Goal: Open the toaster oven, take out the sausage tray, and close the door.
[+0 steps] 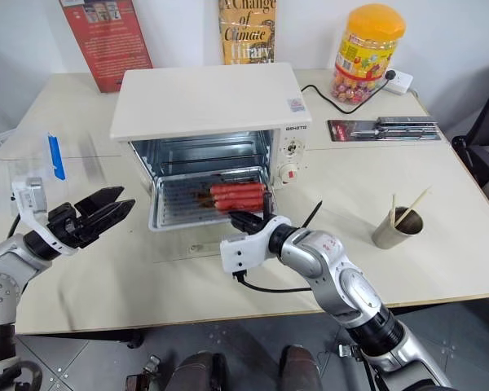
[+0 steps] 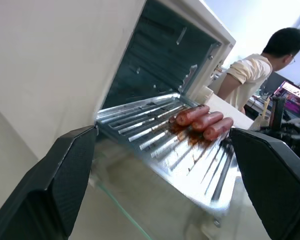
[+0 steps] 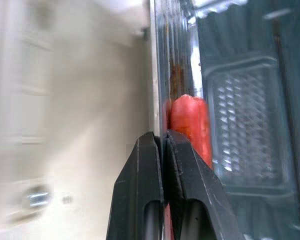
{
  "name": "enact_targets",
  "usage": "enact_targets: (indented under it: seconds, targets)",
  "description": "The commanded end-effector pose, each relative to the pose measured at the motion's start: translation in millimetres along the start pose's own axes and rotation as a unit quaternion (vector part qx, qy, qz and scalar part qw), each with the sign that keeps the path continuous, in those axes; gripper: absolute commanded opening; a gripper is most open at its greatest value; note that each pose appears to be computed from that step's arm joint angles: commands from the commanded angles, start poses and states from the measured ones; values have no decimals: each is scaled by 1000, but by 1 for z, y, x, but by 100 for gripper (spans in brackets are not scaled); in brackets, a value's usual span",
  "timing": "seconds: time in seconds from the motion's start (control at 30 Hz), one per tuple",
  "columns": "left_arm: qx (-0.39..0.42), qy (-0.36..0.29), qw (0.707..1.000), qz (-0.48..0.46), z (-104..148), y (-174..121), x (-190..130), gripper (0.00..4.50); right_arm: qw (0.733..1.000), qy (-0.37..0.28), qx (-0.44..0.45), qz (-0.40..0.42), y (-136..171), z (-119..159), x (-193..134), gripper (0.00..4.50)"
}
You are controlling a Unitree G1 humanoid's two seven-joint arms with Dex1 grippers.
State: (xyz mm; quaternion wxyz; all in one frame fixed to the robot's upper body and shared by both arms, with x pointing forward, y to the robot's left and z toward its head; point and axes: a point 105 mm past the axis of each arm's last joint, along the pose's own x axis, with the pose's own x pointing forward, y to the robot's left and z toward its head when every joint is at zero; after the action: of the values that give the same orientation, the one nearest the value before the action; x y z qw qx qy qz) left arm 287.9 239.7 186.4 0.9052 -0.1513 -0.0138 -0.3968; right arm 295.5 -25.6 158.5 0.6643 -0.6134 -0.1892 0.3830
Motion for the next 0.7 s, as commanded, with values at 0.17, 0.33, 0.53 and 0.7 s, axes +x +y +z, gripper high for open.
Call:
enact_targets:
  seconds: [0.17,0.33,0.53,0.7]
  targets:
    - [-40,-2,999,16,2,-18,-9,450,999,-28,-29,-31,-15,12,-20,0]
    - [-107,17,994,27,-7,-27,-9,450,996,-49,-60,-46,-16,16,-29,0]
    - [-183,48,982,12,-16,-37,-3,450,991,-91,-74,-62,-16,26,-34,0]
    - [-260,39,965,-2,-13,-43,1,450,986,-115,-90,-82,-21,29,-39,0]
